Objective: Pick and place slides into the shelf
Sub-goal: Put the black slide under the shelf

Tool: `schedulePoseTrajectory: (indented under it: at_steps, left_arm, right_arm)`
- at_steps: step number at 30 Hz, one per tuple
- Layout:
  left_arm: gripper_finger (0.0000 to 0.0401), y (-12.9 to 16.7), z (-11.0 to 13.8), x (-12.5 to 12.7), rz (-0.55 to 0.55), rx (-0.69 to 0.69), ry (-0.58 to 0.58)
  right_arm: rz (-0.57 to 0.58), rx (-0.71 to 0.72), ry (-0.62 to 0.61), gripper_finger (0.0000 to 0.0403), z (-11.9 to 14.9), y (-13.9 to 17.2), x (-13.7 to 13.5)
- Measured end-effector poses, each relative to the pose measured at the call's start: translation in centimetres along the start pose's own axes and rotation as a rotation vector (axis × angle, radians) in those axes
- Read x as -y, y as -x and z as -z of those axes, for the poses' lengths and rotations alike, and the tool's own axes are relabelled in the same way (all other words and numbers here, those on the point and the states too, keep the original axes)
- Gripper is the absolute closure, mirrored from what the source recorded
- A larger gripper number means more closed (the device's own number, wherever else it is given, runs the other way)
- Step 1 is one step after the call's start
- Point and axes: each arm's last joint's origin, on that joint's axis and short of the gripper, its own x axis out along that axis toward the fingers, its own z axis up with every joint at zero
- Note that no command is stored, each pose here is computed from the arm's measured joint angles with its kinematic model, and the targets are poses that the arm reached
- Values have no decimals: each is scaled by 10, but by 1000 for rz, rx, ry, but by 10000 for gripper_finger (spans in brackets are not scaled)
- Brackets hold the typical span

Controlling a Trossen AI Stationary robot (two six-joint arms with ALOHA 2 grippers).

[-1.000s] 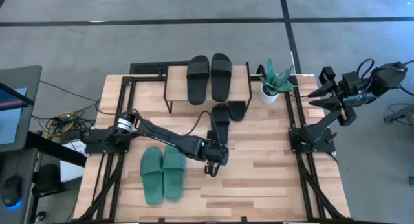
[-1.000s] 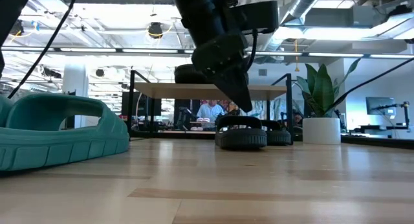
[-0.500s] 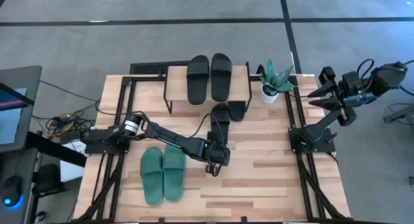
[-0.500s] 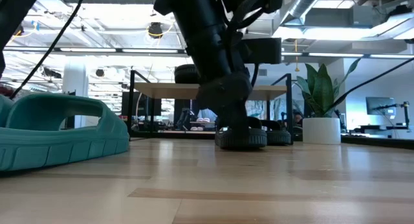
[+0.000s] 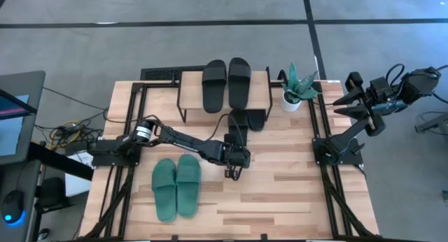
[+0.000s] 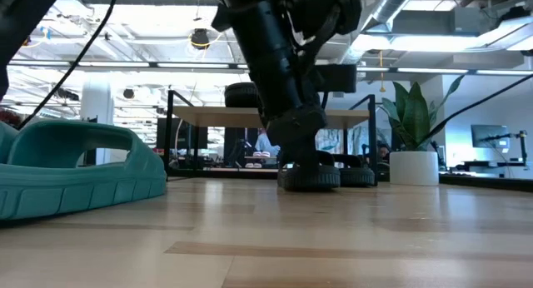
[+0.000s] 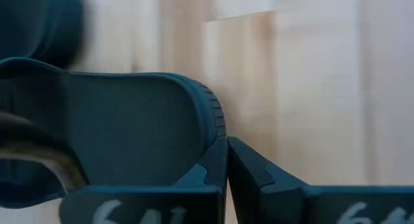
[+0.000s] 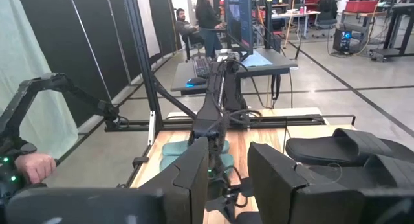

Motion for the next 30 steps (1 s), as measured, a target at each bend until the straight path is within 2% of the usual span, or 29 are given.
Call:
schedulePoseTrajectory:
  at_steps: [30]
  left_arm:
    - [401,-24,6,-71,-49,-47,-9]
  right_arm:
    - [2,-20,11,305,2,0,0]
